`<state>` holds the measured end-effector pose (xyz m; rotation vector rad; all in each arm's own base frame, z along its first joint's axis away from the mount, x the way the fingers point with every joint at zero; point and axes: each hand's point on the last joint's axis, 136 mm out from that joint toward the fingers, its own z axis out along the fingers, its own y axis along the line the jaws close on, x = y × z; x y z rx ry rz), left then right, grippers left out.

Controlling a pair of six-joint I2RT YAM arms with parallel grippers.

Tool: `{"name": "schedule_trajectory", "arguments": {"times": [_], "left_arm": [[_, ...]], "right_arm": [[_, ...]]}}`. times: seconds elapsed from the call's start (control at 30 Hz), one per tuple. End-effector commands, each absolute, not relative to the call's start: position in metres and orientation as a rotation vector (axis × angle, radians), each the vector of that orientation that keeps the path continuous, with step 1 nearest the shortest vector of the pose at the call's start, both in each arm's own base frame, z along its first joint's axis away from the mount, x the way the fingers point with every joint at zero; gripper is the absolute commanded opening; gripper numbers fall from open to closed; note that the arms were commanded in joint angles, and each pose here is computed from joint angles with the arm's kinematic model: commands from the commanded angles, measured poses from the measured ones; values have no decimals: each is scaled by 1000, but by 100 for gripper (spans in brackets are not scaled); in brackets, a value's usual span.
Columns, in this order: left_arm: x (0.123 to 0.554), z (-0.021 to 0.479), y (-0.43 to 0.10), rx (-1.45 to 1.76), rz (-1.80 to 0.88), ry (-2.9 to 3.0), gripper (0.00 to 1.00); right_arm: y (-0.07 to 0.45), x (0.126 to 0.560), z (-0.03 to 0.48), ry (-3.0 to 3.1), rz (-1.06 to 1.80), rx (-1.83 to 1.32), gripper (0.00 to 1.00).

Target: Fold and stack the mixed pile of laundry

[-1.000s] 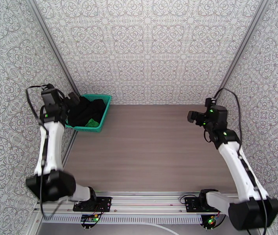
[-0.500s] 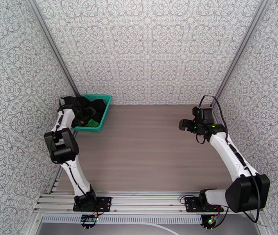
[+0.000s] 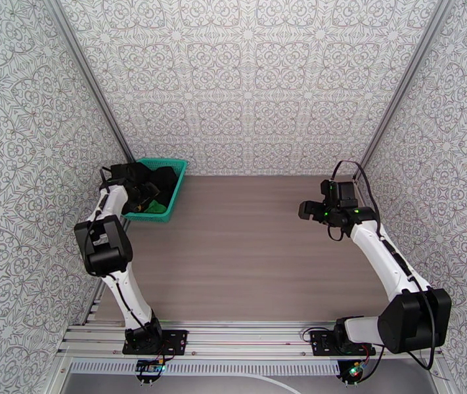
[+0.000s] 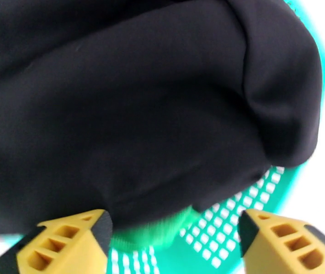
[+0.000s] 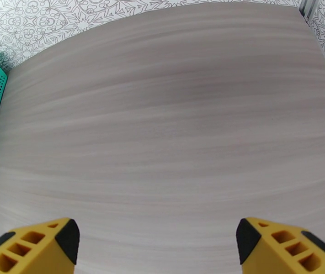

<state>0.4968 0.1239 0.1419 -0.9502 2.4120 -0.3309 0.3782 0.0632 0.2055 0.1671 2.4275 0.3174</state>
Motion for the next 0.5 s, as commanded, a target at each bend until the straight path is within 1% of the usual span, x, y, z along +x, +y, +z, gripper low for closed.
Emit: {"name": "schedule_trajectory", "arguments": {"times": [0.0, 0.03, 0.13, 0.3, 0.47], "left_arm": [[472, 179, 128, -998, -252, 2373, 59], [467, 182, 128, -1008, -247, 2377, 57], [457, 184, 128, -1045, -264, 2393, 55], [454, 162, 129, -1130, -338, 2428, 56], [467, 141, 134, -1194, -401, 2421, 58]], "right_arm": [[74, 374, 207, 2436, 354, 125, 96], [75, 374, 207, 2437, 354, 122, 96], [77, 372, 206, 2442, 358, 114, 96], [78, 370, 207, 2446, 357, 100, 96], [77, 370, 209, 2445, 354, 94, 96]]}}
